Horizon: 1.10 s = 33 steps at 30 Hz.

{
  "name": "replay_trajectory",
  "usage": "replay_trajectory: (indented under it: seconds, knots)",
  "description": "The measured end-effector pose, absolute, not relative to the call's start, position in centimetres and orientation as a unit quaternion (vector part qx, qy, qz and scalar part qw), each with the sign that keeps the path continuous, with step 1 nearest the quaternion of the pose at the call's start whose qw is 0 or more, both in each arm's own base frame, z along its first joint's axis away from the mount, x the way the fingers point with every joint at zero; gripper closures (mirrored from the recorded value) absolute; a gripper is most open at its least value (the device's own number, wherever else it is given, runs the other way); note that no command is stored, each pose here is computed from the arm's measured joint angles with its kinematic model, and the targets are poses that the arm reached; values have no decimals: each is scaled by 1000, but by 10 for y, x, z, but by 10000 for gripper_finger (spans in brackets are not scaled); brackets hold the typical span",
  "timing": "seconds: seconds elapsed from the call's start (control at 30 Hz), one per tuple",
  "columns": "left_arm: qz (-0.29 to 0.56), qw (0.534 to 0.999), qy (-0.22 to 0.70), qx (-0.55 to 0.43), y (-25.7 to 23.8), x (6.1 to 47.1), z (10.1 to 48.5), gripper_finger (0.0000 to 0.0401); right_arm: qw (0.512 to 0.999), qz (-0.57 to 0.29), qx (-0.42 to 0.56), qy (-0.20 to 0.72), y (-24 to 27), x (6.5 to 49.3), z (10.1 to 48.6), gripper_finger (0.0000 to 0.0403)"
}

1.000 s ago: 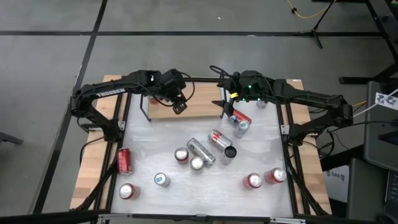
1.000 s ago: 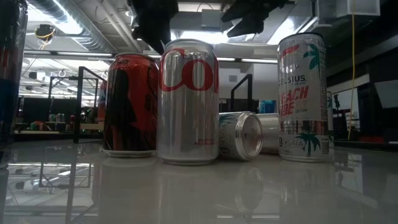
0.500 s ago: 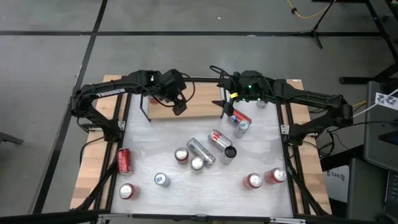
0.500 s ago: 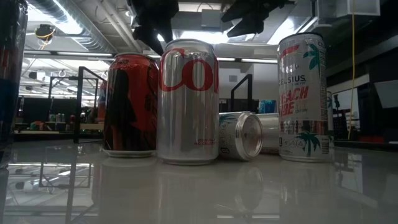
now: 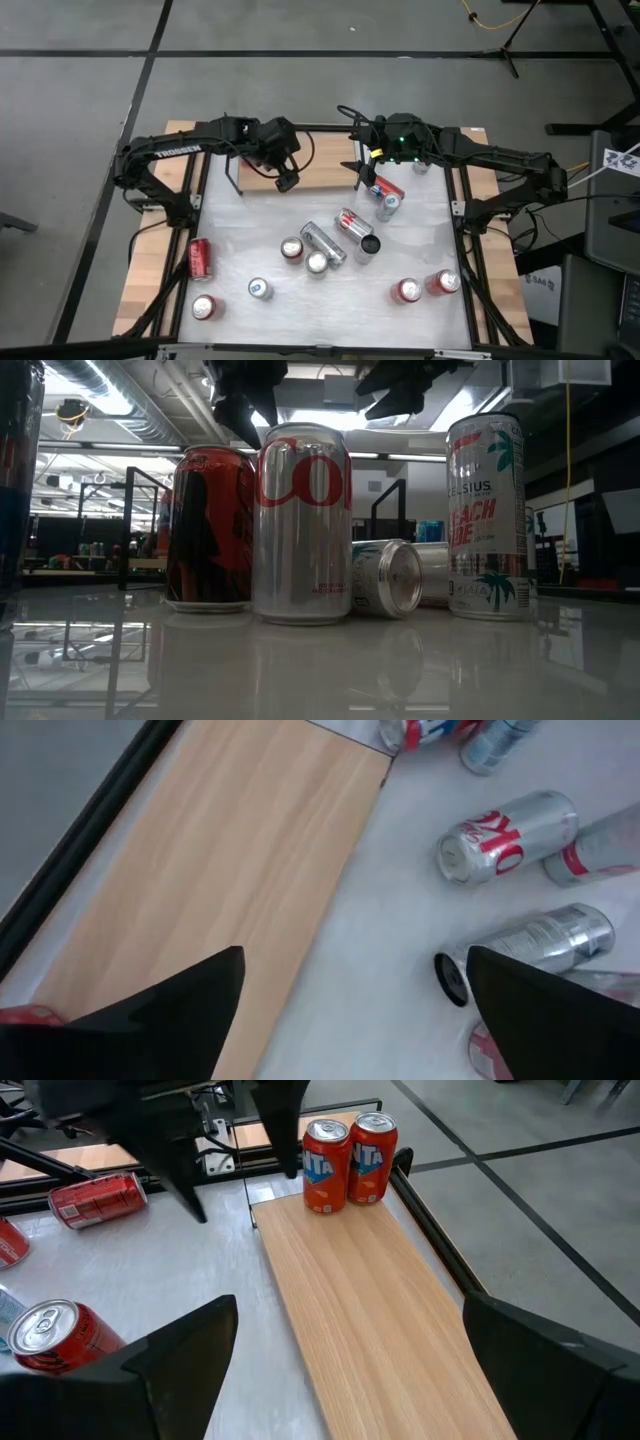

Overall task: Place canned beverage on shelf
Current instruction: Put the red soda can on the shelf aligned with the other red soda cans

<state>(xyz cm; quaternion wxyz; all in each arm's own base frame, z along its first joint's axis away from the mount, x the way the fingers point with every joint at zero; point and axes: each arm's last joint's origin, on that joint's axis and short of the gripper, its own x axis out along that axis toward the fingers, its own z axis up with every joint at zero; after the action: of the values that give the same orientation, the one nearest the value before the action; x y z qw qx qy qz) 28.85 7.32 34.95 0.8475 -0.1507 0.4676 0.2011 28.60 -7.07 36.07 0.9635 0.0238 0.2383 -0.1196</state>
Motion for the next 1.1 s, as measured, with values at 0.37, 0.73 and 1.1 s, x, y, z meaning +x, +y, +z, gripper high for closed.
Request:
replay_trajectory:
  seconds: [0.37, 0.73, 1.1]
  knots:
    - [158, 857, 474, -125, 42, 295, 350, 27, 963, -120, 24, 238, -71, 286, 361, 24]
    - [117, 862, 475, -132, -6, 298, 350, 27, 964, -120, 24, 238, -71, 286, 361, 24]
    - [166, 803, 500, -279, -53, 285, 345, 29, 964, -120, 24, 238, -71, 286, 361, 24]
